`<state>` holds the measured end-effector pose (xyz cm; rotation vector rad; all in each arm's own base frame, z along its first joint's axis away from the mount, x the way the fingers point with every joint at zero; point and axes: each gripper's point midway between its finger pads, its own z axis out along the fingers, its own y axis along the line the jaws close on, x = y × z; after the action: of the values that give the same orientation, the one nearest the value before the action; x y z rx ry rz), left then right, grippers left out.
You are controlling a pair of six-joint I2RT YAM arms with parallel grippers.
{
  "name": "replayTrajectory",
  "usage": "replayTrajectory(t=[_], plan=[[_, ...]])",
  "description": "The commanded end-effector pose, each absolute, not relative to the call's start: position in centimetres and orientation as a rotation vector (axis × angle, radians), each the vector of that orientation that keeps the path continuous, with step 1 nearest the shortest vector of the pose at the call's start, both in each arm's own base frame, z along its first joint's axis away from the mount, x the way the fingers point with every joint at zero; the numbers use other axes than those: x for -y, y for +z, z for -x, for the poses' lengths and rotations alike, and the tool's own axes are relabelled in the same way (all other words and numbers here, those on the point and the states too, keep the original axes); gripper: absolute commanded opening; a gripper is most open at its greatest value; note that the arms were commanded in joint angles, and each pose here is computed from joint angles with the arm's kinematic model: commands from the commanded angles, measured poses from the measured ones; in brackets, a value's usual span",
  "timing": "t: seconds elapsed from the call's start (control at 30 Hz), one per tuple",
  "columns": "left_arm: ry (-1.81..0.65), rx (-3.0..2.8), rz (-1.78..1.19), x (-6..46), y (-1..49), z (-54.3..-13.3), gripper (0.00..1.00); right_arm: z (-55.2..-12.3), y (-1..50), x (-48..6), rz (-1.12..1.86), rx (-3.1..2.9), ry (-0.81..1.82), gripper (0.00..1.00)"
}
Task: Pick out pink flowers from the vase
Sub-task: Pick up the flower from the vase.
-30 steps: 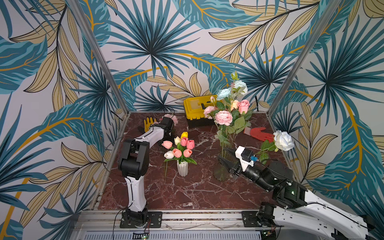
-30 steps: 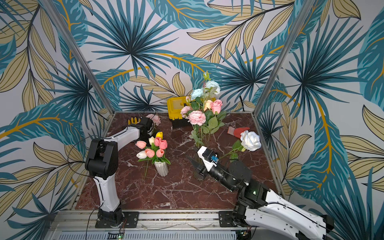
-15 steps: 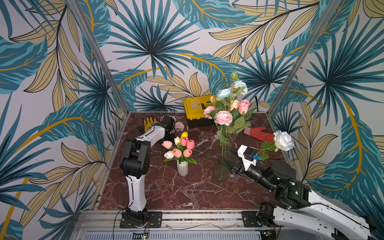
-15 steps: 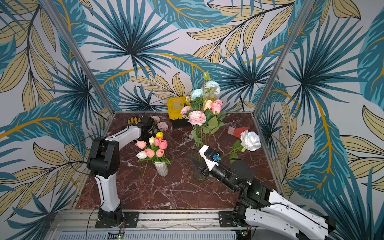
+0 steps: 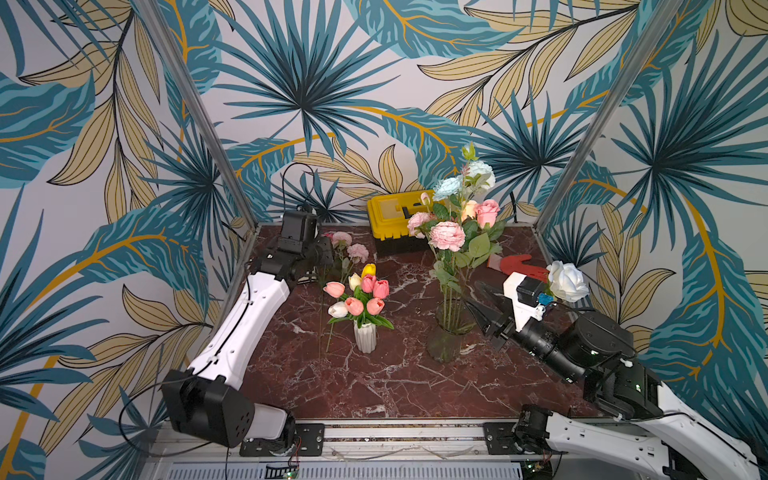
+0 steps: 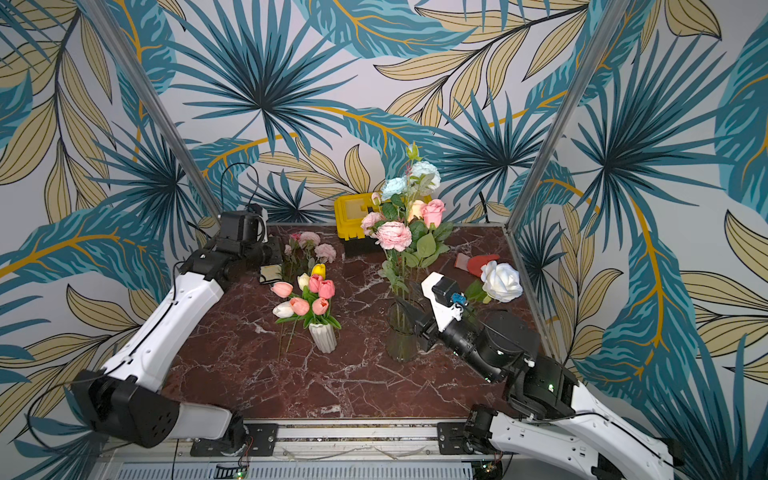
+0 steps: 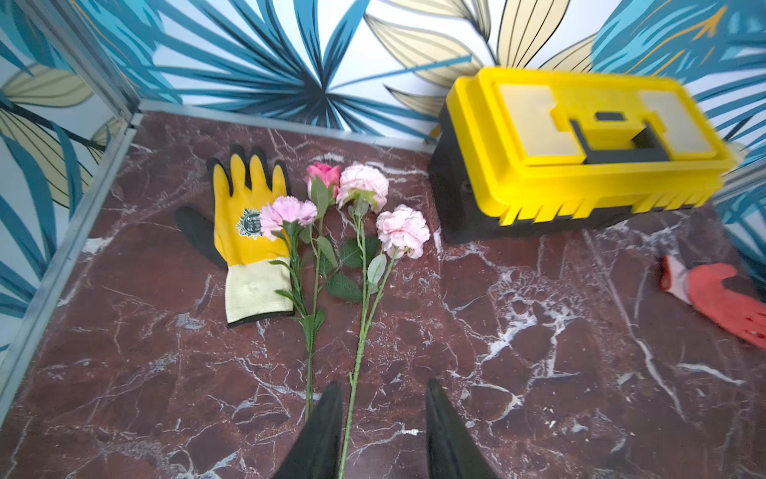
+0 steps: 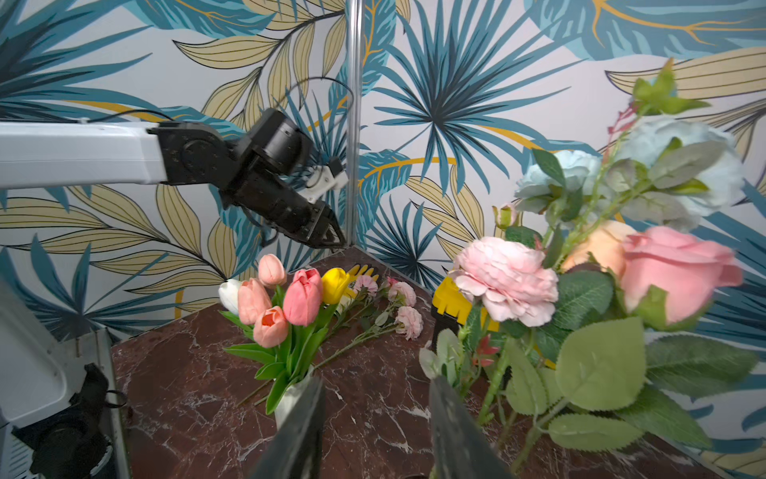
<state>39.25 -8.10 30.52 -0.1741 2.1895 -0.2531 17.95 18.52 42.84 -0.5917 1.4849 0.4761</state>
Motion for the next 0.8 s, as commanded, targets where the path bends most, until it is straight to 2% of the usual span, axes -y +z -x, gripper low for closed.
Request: replayTrajectory(t=[0.0,0.1,0.2,0.33,0.53,0.77], plan=[[-0.278,-2.06,0.168,7.8,34.3,-36.8,0.35,-18.7,41.6,-16.3,0.519,-1.608,0.389,0.4],[-0.282,-1.932,0.093,8.3,38.8,-33.6,0.35,-18.5,39.6,-17.2,0.586,-1.676,0.389,0.37],[-0.412,-1.885,-0.019,11.0,40.7,-30.9,0.37,-18.6,37.1,-18.1,0.638,-1.708,0.38,0.35],[-0.593,-1.885,-0.171,14.2,39.7,-26.7,0.41,-18.6,34.5,-19.5,0.722,-1.744,0.37,0.33],[-0.732,-1.819,-0.17,13.2,38.4,-21.4,0.46,-21.0,29.5,-20.4,0.747,-1.859,0.196,0.31],[-0.679,-1.793,-0.152,11.4,35.3,-19.4,0.49,-23.2,28.5,-19.9,0.638,-1.83,0.065,0.32]])
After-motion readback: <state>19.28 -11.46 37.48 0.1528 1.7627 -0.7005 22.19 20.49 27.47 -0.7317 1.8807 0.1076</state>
